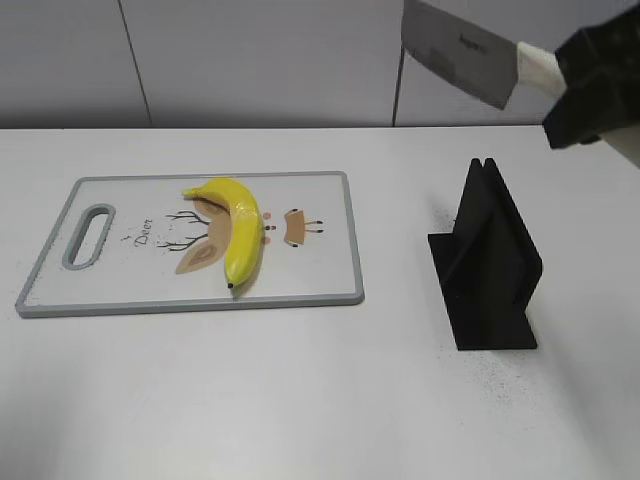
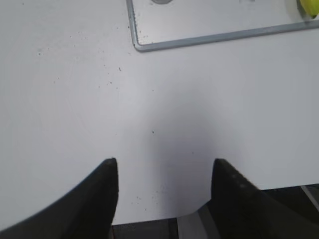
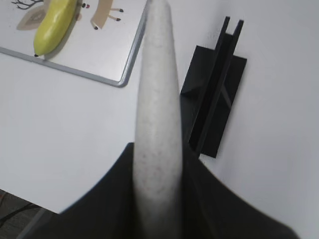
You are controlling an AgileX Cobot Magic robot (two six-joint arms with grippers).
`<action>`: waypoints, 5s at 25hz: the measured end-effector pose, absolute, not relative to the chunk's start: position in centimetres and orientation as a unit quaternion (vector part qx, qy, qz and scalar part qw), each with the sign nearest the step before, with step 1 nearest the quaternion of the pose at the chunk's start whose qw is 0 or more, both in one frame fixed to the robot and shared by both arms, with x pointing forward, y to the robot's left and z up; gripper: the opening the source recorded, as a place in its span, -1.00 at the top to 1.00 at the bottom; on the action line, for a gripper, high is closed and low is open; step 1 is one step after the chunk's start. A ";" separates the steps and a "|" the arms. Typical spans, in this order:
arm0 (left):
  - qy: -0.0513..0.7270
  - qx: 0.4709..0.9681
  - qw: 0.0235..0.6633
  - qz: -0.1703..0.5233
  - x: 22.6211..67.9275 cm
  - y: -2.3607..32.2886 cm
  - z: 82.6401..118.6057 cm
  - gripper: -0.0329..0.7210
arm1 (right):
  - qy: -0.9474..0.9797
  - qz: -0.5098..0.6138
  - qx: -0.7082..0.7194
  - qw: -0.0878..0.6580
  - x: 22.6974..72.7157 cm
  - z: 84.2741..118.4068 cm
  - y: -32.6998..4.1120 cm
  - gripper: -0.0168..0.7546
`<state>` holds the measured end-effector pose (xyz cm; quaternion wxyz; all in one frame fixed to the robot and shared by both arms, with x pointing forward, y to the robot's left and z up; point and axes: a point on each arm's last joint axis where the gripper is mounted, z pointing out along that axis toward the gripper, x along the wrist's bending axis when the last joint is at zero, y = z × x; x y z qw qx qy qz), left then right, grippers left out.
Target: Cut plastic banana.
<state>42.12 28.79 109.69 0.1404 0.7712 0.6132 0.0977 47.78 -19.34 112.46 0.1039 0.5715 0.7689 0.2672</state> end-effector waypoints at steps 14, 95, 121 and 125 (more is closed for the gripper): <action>0.594 0.741 0.235 0.208 29.3 29.2 108.0 -0.62 | 0.722 0.292 0.615 0.124 41.0 108.0 -22.5 0.53; 0.548 0.670 0.341 0.367 23.6 29.9 104.2 -0.62 | 0.704 0.209 0.655 0.180 42.7 106.0 -18.2 0.54; 0.548 0.670 0.341 0.367 23.6 29.9 104.2 -0.62 | 0.701 0.217 0.641 0.224 42.8 103.0 -17.4 0.54; 0.548 0.670 0.341 0.367 23.6 29.9 104.2 -0.62 | 0.699 0.208 0.646 0.227 43.4 102.4 -17.6 0.54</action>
